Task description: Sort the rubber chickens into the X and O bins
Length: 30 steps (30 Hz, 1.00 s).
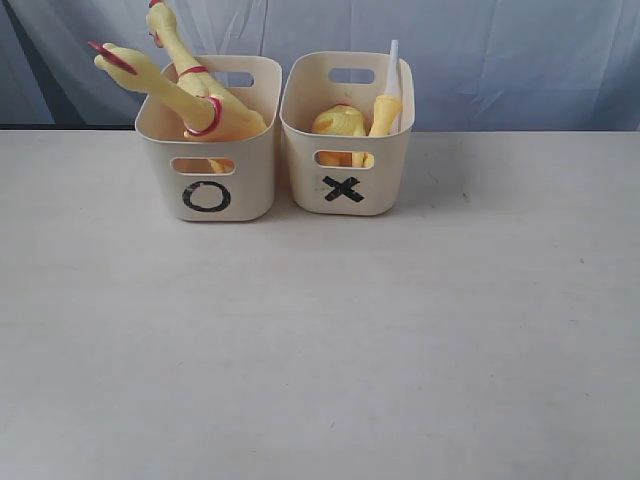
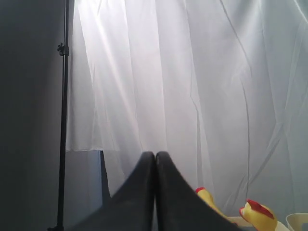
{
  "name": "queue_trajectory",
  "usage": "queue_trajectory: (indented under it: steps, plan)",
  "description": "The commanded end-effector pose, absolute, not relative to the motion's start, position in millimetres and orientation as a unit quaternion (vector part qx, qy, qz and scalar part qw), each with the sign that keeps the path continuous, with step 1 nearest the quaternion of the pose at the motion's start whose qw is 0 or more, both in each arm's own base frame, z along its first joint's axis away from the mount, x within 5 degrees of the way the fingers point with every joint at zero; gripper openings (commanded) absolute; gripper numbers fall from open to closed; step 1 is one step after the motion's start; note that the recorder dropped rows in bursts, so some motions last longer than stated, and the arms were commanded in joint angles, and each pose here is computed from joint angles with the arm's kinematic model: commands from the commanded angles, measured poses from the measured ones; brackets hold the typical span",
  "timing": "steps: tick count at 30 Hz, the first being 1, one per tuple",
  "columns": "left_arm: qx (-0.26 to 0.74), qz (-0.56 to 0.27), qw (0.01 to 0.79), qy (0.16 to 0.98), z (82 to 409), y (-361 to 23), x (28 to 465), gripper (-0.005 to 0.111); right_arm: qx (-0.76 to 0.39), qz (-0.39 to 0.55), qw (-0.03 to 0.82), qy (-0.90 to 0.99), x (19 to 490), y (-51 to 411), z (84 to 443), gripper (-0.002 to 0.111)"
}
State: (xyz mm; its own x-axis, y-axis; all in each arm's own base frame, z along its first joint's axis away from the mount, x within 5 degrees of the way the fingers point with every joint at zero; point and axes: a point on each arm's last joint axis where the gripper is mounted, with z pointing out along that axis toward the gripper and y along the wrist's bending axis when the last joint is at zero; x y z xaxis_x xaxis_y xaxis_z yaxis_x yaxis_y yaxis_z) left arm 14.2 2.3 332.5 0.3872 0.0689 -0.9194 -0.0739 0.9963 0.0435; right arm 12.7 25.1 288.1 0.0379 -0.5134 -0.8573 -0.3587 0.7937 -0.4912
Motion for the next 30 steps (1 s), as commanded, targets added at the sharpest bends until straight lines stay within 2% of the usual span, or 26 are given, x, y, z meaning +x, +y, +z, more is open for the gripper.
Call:
queue_trajectory:
  steps: [1,5,14,20,24,30]
  plan:
    - [-0.004,0.028,0.837,0.546,322.3,1.1,19.9,0.0,-0.32,-0.152,0.631,0.69,24.5,13.9,271.9,0.0]
    - [-0.022,-0.01,0.829,0.558,298.5,0.5,31.8,0.0,-0.345,-0.226,0.587,0.696,38.2,5.3,240.4,0.0]
    - [-0.034,-0.02,0.797,0.603,262.8,1.1,45.0,0.0,-0.374,-0.203,0.506,0.75,47.7,4.8,172.3,0.0]
    - [-0.04,-0.025,0.772,0.634,236.6,1.4,52.0,0.0,-0.37,-0.234,0.533,0.724,51.5,3.0,176.1,0.0]
    - [-0.041,-0.024,0.755,0.654,218.8,1.6,55.4,0.0,-0.347,-0.26,0.592,0.679,55.2,3.2,190.4,0.0]
    - [-0.045,-0.021,0.734,0.677,212.4,2.2,56.2,0.0,-0.339,-0.267,0.609,0.666,55.8,3.2,194.7,0.0]
